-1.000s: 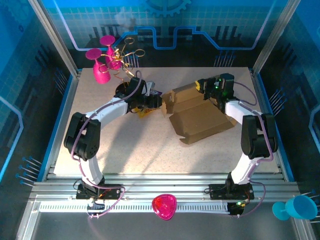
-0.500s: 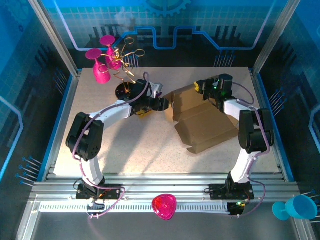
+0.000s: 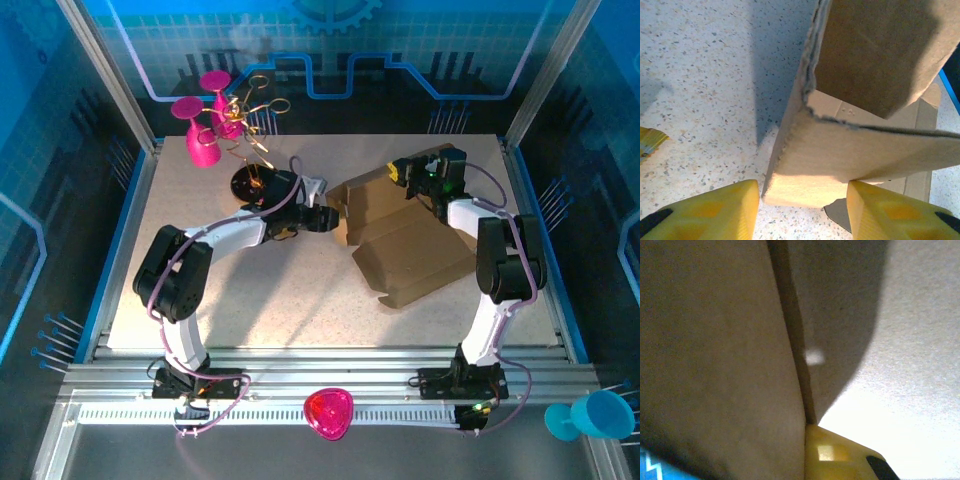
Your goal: Fold the paper box
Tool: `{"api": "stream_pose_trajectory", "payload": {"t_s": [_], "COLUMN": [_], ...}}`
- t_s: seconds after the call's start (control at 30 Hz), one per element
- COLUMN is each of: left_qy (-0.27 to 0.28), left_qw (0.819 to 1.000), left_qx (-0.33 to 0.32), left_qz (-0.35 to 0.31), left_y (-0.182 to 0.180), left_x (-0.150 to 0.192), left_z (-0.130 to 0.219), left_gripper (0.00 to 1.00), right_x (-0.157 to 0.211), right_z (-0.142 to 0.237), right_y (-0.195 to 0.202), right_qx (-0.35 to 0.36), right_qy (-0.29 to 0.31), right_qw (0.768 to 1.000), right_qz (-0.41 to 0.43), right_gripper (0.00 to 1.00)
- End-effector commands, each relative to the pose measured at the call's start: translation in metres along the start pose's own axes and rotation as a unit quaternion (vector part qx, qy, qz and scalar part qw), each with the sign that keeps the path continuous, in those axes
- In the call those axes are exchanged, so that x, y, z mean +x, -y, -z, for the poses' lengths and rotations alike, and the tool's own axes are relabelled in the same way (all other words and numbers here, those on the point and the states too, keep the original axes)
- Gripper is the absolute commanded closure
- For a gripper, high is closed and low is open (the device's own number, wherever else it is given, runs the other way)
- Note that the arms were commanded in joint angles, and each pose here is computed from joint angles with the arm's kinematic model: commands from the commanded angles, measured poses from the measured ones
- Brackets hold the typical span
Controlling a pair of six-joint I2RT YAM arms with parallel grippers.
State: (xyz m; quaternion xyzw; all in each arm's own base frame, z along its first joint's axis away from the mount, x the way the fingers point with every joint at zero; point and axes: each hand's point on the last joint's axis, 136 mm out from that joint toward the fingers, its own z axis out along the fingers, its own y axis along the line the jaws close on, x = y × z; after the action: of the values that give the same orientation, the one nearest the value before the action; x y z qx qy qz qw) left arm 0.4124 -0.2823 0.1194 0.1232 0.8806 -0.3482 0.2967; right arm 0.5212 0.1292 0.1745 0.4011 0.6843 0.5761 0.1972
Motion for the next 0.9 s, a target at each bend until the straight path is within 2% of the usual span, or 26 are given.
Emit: {"api": "stream_pose_trajectory", "payload": {"t_s": [0.0, 0.2, 0.43, 0.87], "left_qy": [0.020, 0.030, 0.036, 0.067], "left_qw": [0.999, 0.999, 0.998, 0.995], "left_qx": [0.025, 0.041, 0.031, -0.061], "left_qz": [-0.009, -0.017, -0.029, -0.034], "left_y": [0.015, 0.025, 0.036, 0.022], "left_x": [-0.010, -0.018, -0.020, -0.028], "left_z": [0.005, 0.002, -0.007, -0.025], "left_gripper": [0.52, 0.53, 0.53, 0.51], "right_x": [-0.003, -0.002, -0.003, -0.002], "right_z": [0.005, 0.006, 0.006, 0.005], "right_y": [-0.010, -0.014, -0.018, -0.019], "right_qx": [-0.017, -0.021, -0.037, -0.103], "right_qy": [-0.006, -0.010, -0.011, -0.026], "right_qw": [1.000, 1.000, 0.999, 0.994], "right_qz": [0.005, 0.007, 0.012, 0.034], "right_gripper": [1.00, 1.00, 1.00, 1.00]}}
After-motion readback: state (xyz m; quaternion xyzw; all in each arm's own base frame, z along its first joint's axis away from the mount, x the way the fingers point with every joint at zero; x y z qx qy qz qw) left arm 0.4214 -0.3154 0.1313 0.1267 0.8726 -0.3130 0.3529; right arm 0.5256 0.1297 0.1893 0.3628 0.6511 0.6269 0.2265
